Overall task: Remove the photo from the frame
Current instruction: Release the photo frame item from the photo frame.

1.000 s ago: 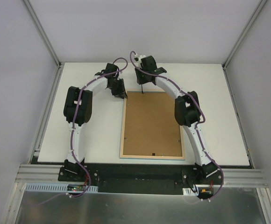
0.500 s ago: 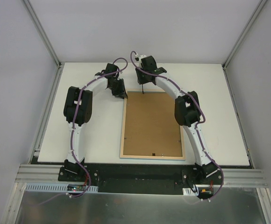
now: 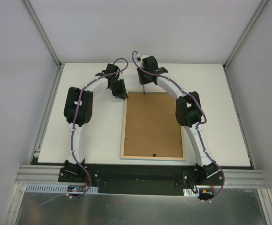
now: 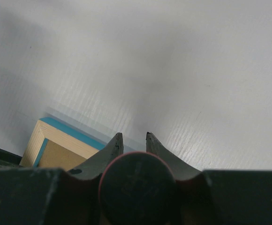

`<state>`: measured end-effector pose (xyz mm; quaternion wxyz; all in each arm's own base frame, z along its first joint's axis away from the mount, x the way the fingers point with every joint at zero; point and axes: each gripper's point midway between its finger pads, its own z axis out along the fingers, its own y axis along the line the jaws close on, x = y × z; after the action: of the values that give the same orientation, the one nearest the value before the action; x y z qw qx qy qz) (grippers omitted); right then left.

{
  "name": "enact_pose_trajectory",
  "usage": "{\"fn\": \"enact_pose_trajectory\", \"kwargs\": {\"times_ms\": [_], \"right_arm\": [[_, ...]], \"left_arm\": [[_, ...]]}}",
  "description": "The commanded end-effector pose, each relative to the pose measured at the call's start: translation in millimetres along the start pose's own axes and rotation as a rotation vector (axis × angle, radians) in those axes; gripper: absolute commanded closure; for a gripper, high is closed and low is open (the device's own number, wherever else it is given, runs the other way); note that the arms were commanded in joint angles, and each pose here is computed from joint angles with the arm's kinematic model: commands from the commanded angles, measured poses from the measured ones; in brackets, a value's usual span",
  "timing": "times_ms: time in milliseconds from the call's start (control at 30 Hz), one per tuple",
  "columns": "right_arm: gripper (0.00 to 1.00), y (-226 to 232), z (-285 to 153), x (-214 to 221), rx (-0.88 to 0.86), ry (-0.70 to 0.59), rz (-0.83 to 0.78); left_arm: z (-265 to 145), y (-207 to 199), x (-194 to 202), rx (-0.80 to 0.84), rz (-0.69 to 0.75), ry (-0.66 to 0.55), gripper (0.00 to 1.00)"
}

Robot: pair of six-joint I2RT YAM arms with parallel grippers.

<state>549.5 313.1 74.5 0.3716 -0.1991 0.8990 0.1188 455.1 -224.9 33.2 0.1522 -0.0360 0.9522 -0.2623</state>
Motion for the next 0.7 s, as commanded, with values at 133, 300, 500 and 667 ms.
{"fn": "enact_pose_trajectory", "kwargs": {"times_ms": [133, 300, 500, 667], "right_arm": [[0.99, -32.9, -34.2, -12.3, 0.060, 0.012, 0.052], [0.99, -41.3, -36.6, -9.8, 0.083, 0.019, 0.064], [0.99, -49.8, -40.7, -15.2, 0.116, 0.004, 0.066], [0.99, -53.6, -41.7, -25.9, 0.134, -0.035, 0.052]], "left_arm": [[-12.6, 5.6, 18.0, -0.037, -0.030, 0.054, 1.00], [-13.1, 5.2, 17.7, -0.036, -0.031, 0.052, 1.00], [-14.7, 4.1, 16.9, -0.034, -0.028, 0.048, 1.00], [-14.0, 3.9, 17.6, -0.034, -0.027, 0.050, 1.00]]}}
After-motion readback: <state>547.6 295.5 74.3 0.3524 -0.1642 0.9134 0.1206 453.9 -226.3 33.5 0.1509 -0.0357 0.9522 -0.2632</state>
